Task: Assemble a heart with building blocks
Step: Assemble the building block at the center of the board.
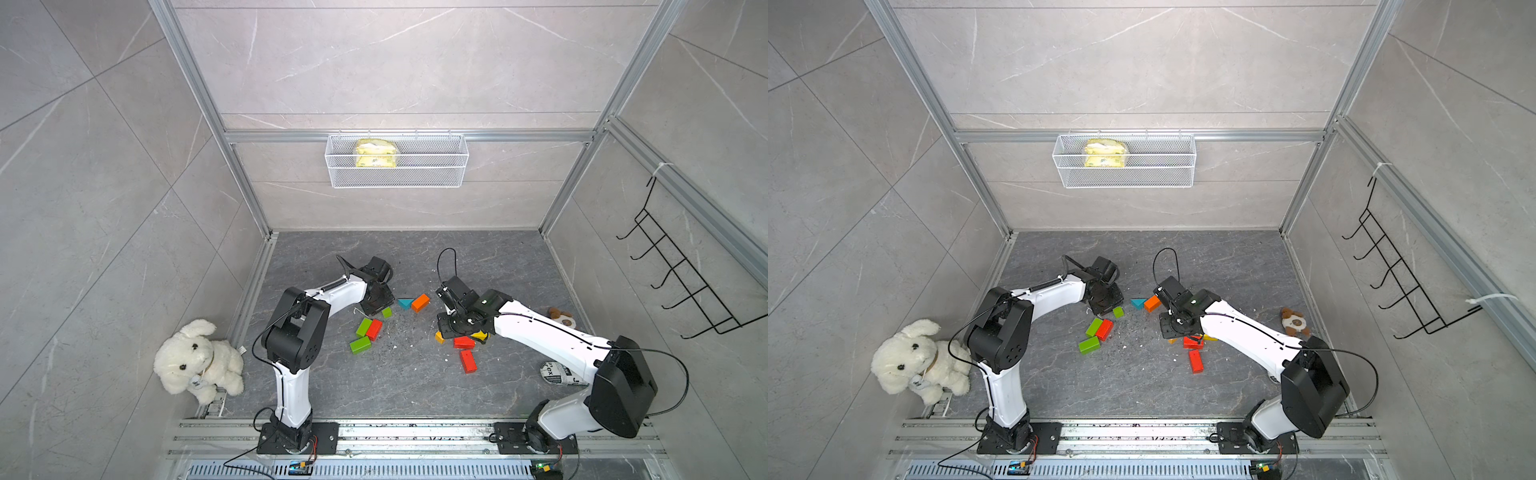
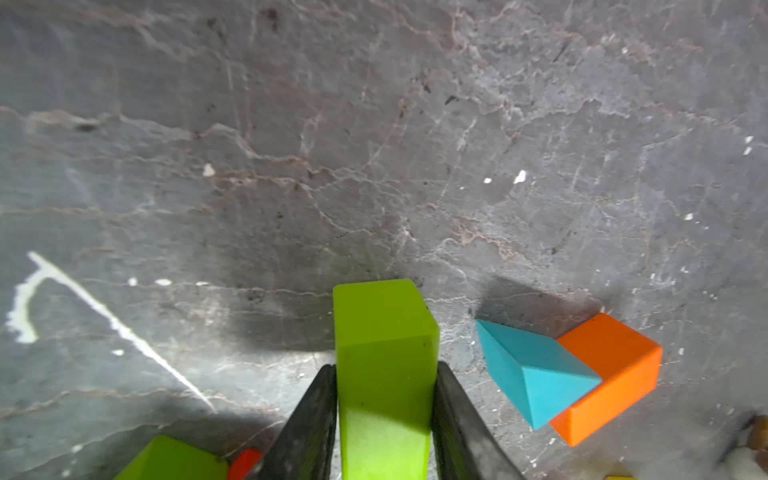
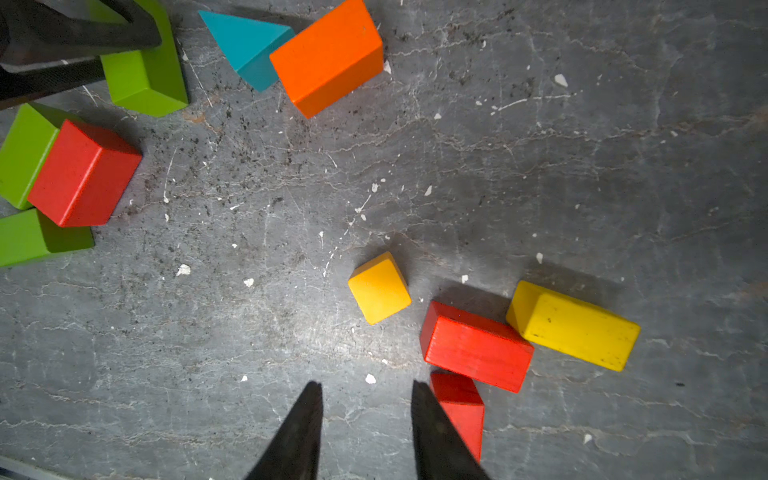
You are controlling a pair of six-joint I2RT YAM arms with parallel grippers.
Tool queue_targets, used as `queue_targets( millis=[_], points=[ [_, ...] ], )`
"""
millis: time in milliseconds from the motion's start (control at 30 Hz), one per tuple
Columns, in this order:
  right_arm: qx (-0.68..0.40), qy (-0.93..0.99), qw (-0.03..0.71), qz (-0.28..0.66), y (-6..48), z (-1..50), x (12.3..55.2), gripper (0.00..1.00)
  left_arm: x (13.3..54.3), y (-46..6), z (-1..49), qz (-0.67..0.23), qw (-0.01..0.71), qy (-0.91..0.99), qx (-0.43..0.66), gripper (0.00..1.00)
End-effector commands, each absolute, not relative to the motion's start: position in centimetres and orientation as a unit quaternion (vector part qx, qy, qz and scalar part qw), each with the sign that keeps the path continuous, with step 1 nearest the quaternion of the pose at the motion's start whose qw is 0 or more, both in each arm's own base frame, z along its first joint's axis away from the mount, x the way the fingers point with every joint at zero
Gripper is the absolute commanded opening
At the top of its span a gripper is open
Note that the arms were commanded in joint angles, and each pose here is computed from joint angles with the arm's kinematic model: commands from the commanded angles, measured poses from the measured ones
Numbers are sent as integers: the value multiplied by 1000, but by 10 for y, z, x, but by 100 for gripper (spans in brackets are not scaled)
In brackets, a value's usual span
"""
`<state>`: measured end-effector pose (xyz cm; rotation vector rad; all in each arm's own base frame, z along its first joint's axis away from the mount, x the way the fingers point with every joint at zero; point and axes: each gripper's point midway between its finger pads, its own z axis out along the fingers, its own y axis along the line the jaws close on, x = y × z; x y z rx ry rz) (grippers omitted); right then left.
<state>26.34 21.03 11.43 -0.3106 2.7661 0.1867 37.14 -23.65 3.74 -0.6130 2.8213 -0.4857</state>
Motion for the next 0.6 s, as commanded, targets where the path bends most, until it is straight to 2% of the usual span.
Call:
queue_targets(
  millis=[0,233,367,433,567],
  points=[
    [-105,977,175,59,206,116,260,39,382,-254,45,-196,105,951,-216,38],
    [-102,977,176,61,207,117,260,38,377,-262,40,-200,96,951,-217,38],
    [-104,977,176,63,207,117,259,38,376,-254,52,-197,115,947,-225,54],
    [-103,977,176,63,206,116,258,38,372,-247,62,-190,127,947,-225,57],
    [-101,978,172,63,205,111,256,38,357,-225,76,-164,148,952,-213,54]
  ],
)
